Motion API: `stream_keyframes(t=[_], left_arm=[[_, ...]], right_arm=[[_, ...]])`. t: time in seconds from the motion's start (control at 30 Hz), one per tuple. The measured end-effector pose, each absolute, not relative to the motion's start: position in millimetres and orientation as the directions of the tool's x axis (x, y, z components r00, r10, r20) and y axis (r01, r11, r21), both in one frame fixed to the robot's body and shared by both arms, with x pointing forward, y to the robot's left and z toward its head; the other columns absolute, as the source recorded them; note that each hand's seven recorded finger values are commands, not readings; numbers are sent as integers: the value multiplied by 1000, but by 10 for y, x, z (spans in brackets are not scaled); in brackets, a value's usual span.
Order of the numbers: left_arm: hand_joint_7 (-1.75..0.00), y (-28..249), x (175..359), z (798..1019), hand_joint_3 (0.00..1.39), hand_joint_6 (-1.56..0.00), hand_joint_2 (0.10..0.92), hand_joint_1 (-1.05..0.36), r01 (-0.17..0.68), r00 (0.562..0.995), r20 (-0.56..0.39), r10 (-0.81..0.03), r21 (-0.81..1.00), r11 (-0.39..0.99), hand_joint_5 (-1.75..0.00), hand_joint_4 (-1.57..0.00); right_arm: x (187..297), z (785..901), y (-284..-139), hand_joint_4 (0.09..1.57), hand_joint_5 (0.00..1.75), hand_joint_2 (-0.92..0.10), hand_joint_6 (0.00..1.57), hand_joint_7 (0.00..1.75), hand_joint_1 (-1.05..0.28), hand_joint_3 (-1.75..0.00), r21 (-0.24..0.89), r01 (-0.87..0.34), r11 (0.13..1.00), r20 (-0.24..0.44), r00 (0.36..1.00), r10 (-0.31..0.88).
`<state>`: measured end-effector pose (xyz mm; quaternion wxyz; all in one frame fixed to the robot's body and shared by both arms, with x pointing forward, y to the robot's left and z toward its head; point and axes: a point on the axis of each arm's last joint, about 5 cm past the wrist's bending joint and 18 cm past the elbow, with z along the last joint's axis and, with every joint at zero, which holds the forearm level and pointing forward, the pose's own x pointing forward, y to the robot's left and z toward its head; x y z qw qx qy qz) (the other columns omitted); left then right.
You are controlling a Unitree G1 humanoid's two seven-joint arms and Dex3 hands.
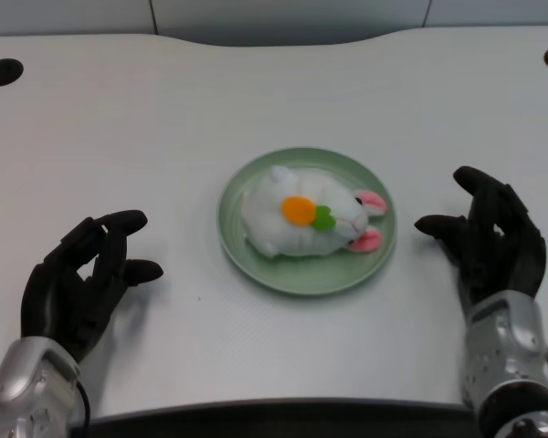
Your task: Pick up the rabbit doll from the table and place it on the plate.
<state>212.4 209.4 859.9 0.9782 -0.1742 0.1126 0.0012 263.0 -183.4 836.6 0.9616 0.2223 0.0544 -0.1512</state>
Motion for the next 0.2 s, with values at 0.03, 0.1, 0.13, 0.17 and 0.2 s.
stream_keyframes(t=[0.03,0.1,0.13,0.17,0.2], left_arm=[[-1031,2097,2129,8595,551,-540,921,-474,-36,975,-219,-42,-342,939,-1612,-387],[-1033,2105,2129,8575,557,-536,921,-479,-32,974,-221,-48,-343,939,-1613,-393],[-1037,2110,2127,8565,556,-541,921,-490,-31,974,-223,-49,-342,939,-1610,-394],[-1041,2115,2124,8557,554,-548,921,-494,-31,973,-225,-49,-340,940,-1608,-397],[-1046,2118,2123,8553,549,-559,921,-497,-32,973,-225,-48,-339,940,-1608,-402]], right_arm=[[2631,8367,-1827,895,1286,-921,766,945,-419,-323,400,313,862,-171,949,-265],[2633,8369,-1820,898,1269,-921,764,939,-424,-319,388,311,867,-170,949,-265],[2635,8371,-1818,904,1270,-921,774,941,-424,-317,381,309,871,-169,950,-263],[2637,8374,-1815,909,1271,-921,777,940,-422,-314,371,305,877,-166,951,-260],[2640,8377,-1811,915,1273,-921,780,937,-420,-310,360,297,884,-162,954,-254]])
